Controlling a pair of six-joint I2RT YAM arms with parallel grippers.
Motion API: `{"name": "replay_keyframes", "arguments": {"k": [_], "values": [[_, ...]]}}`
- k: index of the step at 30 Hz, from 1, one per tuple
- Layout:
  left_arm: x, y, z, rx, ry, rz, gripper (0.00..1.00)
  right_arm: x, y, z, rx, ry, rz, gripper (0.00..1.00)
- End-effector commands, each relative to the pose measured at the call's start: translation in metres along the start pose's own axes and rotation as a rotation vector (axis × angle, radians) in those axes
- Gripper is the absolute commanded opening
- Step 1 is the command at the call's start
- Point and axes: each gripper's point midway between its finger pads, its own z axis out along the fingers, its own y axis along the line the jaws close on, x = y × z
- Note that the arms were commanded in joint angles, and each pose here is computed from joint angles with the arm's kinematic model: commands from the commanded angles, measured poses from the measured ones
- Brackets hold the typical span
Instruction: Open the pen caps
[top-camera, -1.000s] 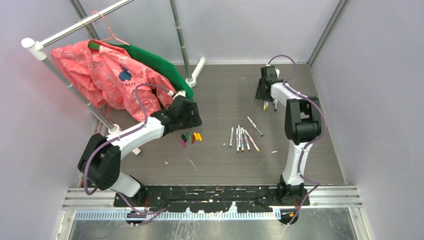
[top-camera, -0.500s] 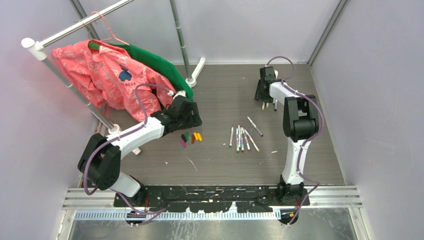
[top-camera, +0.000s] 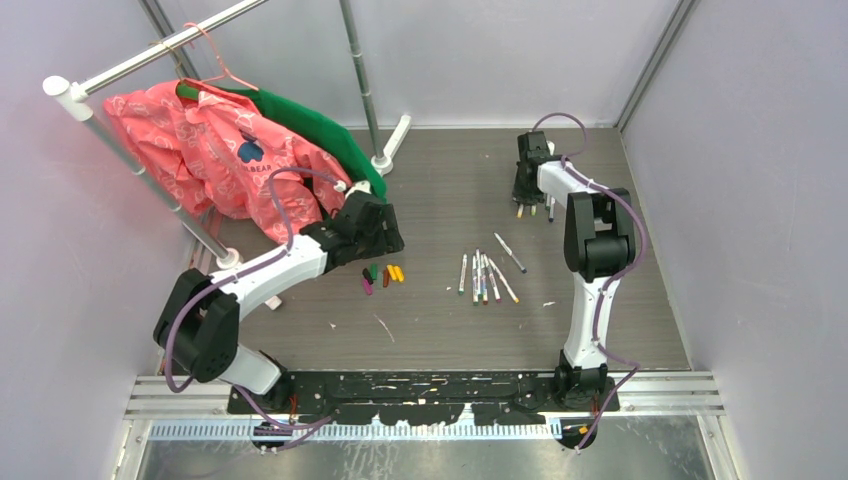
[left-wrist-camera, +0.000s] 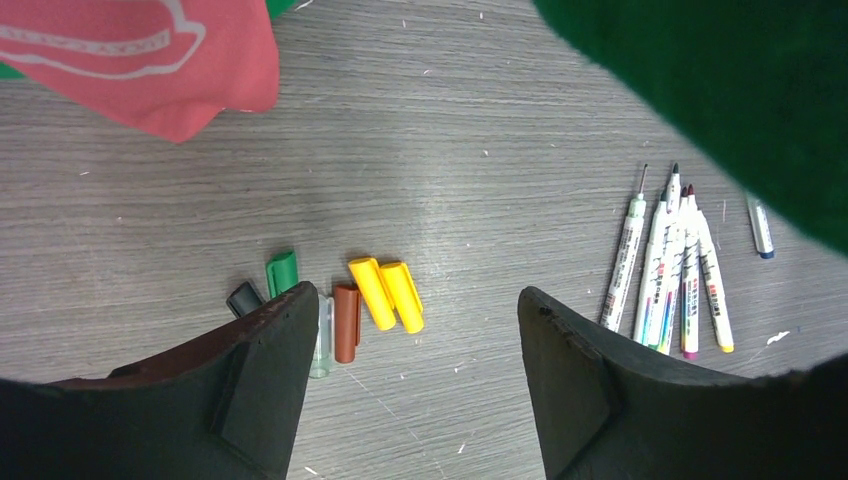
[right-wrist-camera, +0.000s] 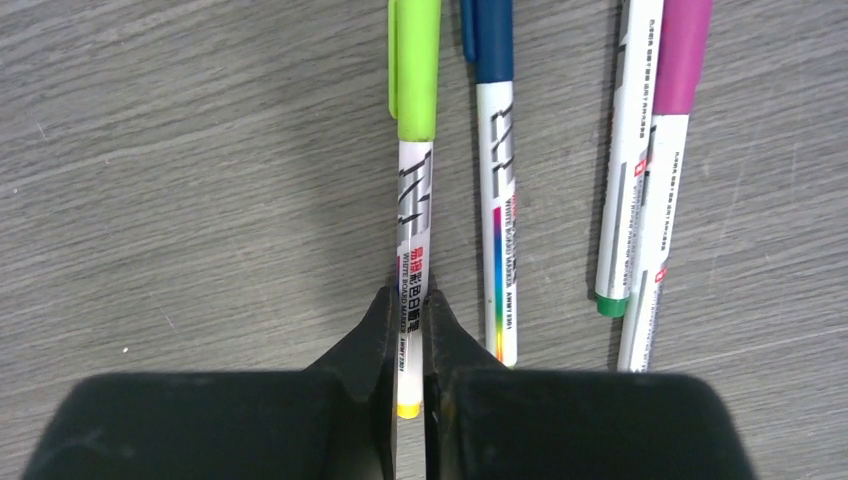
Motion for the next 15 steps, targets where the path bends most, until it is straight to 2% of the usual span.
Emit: {"name": "replay_keyframes", "arguments": {"k": [1,9,10,11,15], "values": [[-0.016,-0.012,-0.017,0.056,-0.066,-0.028,0.74,0.01,-0.003,-0.007,0.002,0.04,0.006,0.02],[-0.005,-0.006,-0.035,0.093,-0.071,-0.095,0.82,0.004,0.017,-0.043,-0.078,-0.044,-0.04,0.01],[-0.004,-0.006,-0.037,0.101,-0.071,-0.105,0.94,0.003,0.021,-0.049,-0.086,-0.059,-0.05,0.01],[-0.003,-0.006,-0.039,0.109,-0.07,-0.119,0.99,0.004,0.027,-0.055,-0.104,-0.071,-0.057,0.01],[0.006,-0.009,-0.049,0.154,-0.054,-0.163,1.0,0.004,0.052,-0.088,-0.16,-0.136,-0.095,0.01]]}}
